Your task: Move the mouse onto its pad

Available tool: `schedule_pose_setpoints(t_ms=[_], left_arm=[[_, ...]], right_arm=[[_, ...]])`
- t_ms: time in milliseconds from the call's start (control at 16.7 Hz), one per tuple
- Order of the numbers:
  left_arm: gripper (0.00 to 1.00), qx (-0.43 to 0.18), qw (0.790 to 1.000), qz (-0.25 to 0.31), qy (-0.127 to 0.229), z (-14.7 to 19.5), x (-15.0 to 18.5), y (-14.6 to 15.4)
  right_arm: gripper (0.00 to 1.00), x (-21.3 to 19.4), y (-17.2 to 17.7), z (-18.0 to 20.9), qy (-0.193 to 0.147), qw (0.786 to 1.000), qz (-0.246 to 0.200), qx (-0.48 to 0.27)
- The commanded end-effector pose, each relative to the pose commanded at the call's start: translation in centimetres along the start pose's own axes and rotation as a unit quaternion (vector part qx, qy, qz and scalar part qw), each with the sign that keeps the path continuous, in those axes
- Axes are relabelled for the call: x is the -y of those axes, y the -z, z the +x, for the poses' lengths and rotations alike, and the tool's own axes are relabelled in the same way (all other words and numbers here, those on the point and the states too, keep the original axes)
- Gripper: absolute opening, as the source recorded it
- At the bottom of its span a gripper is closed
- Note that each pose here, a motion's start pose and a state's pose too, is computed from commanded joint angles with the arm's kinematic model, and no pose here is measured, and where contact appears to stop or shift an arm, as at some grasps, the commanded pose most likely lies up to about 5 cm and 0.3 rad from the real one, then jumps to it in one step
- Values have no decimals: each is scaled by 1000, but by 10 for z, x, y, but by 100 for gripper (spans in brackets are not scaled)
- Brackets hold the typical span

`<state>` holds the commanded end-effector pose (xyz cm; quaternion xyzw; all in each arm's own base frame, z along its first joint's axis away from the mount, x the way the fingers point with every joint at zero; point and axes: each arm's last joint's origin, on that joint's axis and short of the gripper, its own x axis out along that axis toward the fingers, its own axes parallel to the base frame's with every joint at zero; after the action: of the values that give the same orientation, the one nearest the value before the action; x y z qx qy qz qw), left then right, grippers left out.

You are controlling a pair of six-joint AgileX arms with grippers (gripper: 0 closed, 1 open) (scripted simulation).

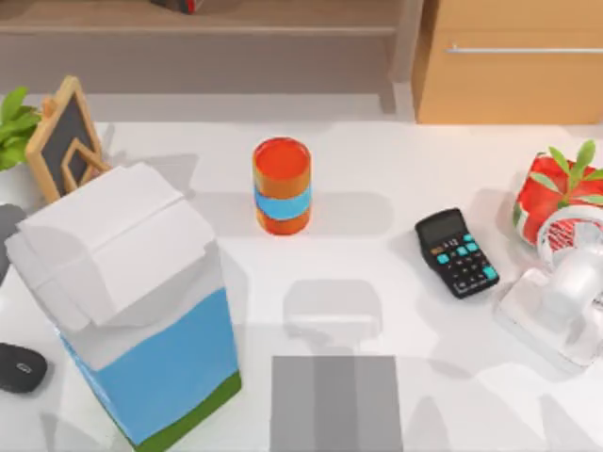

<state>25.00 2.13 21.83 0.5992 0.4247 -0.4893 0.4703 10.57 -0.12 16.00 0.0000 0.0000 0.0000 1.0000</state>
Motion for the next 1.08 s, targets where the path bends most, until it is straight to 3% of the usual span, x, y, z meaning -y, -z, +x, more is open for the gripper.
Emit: schedule_pose_setpoints(t_ms=[120, 240, 660, 1080], left_arm=[[100, 30, 997, 42, 53, 12, -1, -6], [100, 44, 995, 57, 73, 17, -2, -9], [100, 41, 995, 51, 69, 22, -8, -5], [100, 41, 996, 48, 69, 97, 0, -8]], right_arm=[[100, 0, 0, 0, 0, 1000, 0, 0], [100, 0, 0, 0, 0, 1000, 0, 0], [100, 0, 0, 0, 0, 1000, 0, 0], [100, 0, 0, 0, 0, 1000, 0, 0]])
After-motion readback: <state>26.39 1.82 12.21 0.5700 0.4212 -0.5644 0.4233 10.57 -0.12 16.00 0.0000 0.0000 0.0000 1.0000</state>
